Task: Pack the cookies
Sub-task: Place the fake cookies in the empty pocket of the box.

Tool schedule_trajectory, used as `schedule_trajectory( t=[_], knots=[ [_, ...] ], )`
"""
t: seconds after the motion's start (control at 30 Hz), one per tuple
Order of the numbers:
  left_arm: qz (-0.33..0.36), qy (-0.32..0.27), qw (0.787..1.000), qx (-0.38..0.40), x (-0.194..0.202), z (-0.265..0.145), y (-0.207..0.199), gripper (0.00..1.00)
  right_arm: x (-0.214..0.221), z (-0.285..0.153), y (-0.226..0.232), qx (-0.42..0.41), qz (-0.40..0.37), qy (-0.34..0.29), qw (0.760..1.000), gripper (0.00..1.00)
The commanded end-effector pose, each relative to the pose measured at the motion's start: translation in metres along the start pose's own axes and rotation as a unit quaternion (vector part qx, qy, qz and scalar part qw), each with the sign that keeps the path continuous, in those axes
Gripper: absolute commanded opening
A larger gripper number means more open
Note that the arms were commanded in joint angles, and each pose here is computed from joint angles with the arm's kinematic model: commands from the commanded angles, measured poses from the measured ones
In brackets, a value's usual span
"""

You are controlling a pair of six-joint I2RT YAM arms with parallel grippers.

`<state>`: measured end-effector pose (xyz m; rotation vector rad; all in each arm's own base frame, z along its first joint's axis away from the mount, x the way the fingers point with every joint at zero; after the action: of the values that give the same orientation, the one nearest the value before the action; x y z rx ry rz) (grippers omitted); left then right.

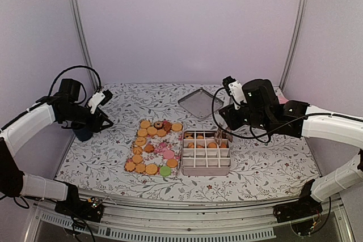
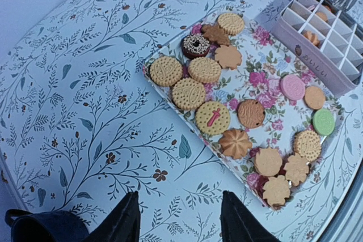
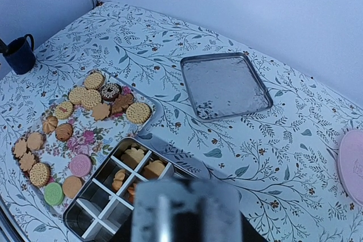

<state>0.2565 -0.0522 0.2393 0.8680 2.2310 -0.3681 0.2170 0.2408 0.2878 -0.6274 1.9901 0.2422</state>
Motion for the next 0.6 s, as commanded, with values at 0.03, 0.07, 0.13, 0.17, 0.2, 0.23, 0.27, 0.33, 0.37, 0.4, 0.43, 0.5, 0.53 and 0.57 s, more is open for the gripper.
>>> schedule_trajectory(
  t=[0.03,0.07,0.13,0.17,0.2,0.23,0.27,0.33,0.37,0.4,0.43,0.5,0.53,0.57],
  knots=[
    [0.008,-0.006,1.000,-0.007,-0.003,-0.007,0.001,0.50,-0.012,-0.002,-0.001,-0.003,0.012,-0.020,1.000,0.35],
    [0.009,-0.007,1.000,-0.008,-0.003,-0.007,0.001,0.50,-0.013,-0.002,-0.002,-0.003,0.014,-0.023,1.000,0.34],
    [0.009,-0.007,1.000,-0.008,-0.003,-0.008,0.001,0.50,-0.017,-0.004,-0.002,-0.004,0.017,-0.030,0.999,0.34],
    [0.009,-0.007,1.000,-0.008,-0.003,-0.007,0.001,0.50,-0.019,-0.005,-0.002,-0.004,0.017,-0.032,0.999,0.34],
    [0.008,-0.007,1.000,-0.009,-0.003,-0.007,0.001,0.50,-0.022,-0.006,-0.002,-0.004,0.017,-0.036,0.999,0.34],
    [0.008,-0.007,1.000,-0.009,-0.003,-0.008,0.001,0.50,-0.025,-0.007,-0.002,-0.005,0.015,-0.039,0.999,0.34],
    [0.007,-0.007,1.000,-0.009,-0.003,-0.008,0.001,0.50,-0.028,-0.008,-0.001,-0.009,0.015,-0.042,0.999,0.34],
    [0.006,-0.007,1.000,-0.007,-0.003,-0.007,0.001,0.50,-0.034,-0.007,0.003,-0.025,0.015,-0.050,0.998,0.34],
    [0.005,-0.007,1.000,-0.005,-0.003,-0.006,0.001,0.50,-0.040,-0.007,0.007,-0.037,0.017,-0.056,0.998,0.34],
    [0.003,-0.006,1.000,-0.005,-0.003,-0.006,0.002,0.50,-0.045,-0.005,0.013,-0.051,0.016,-0.061,0.997,0.34],
    [0.001,-0.004,1.000,-0.004,-0.003,-0.004,0.002,0.50,-0.050,-0.003,0.021,-0.061,0.012,-0.065,0.996,0.34],
    [-0.002,0.001,1.000,-0.005,-0.001,-0.002,0.004,0.50,-0.061,0.002,0.041,-0.082,0.000,-0.073,0.994,0.34],
    [-0.003,0.002,1.000,-0.006,-0.001,-0.001,0.005,0.50,-0.066,0.006,0.053,-0.095,-0.007,-0.076,0.993,0.34],
    [-0.005,0.004,1.000,-0.006,0.000,-0.001,0.006,0.50,-0.070,0.010,0.065,-0.111,-0.014,-0.079,0.991,0.34]
  ],
)
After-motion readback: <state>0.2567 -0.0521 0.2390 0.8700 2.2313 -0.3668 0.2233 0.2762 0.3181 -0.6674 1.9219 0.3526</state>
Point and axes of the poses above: each gripper's point midway between its finger pads, its own z axis out along the fingers, its own y axis along the line the jaws close on, x = y × z, the point moved 10 cm from there along -z, back along the fingers, and after that the axes turned 4 degrees about -z, right-handed, at the moved point
